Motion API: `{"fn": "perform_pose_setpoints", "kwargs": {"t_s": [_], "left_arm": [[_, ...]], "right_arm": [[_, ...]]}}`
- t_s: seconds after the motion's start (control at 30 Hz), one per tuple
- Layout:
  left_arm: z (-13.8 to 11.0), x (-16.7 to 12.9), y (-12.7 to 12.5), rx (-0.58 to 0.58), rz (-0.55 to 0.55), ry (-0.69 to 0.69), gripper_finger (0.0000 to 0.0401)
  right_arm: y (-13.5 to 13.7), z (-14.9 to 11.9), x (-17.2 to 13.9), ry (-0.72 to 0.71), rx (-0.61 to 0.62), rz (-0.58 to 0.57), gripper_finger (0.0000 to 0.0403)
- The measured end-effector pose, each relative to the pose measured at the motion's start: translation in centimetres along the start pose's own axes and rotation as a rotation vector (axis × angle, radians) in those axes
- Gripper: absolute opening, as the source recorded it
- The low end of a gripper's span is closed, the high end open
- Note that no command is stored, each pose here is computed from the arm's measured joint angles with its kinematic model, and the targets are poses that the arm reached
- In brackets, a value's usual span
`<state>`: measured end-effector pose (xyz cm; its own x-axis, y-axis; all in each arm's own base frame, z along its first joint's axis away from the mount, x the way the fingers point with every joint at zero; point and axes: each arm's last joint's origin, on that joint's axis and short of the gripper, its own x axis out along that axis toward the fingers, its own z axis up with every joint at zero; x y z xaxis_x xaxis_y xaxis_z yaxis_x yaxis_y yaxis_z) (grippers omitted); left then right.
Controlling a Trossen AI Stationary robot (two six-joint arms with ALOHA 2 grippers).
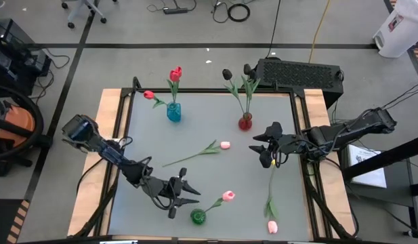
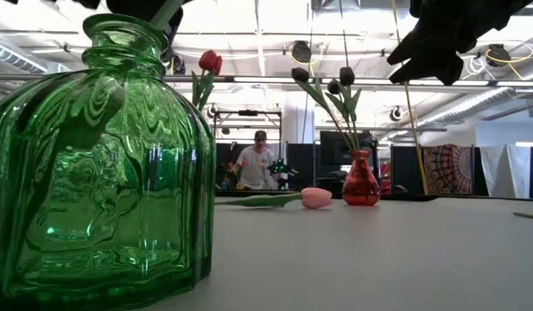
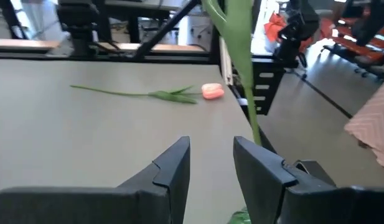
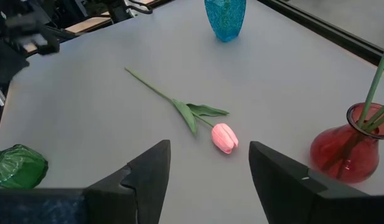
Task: Sort flowers into vase by color
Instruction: Put the top pink tulip into the green vase
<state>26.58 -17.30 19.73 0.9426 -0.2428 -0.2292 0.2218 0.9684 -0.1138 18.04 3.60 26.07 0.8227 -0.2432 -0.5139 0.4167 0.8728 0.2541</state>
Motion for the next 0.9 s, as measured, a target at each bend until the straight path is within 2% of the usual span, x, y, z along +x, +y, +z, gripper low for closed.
{"fn": "perform_pose_setpoints", "kwargs": {"t_s": [0.37, 0.53, 0.73, 0.9], "left_arm": [[3.1, -3.7, 1.0, 0.017, 0.112, 0.024, 0.013], [4.1, -5.6, 1.5, 0.023, 0.121, 0.046, 0.013], [5.8, -7.6, 2.7, -0.088, 0.149, 0.013, 0.013], [7.5, -9.1, 3.5, -0.115, 0.166, -0.028, 0.013]], "right_arm": [[0.0, 0.0, 0.0, 0.0, 0.0, 0.0, 0.021], [0.0, 0.0, 0.0, 0.0, 0.0, 0.0, 0.021], [0.0, 0.0, 0.0, 0.0, 0.0, 0.0, 0.021], [0.0, 0.0, 0.0, -0.001, 0.0, 0.0, 0.021]]}}
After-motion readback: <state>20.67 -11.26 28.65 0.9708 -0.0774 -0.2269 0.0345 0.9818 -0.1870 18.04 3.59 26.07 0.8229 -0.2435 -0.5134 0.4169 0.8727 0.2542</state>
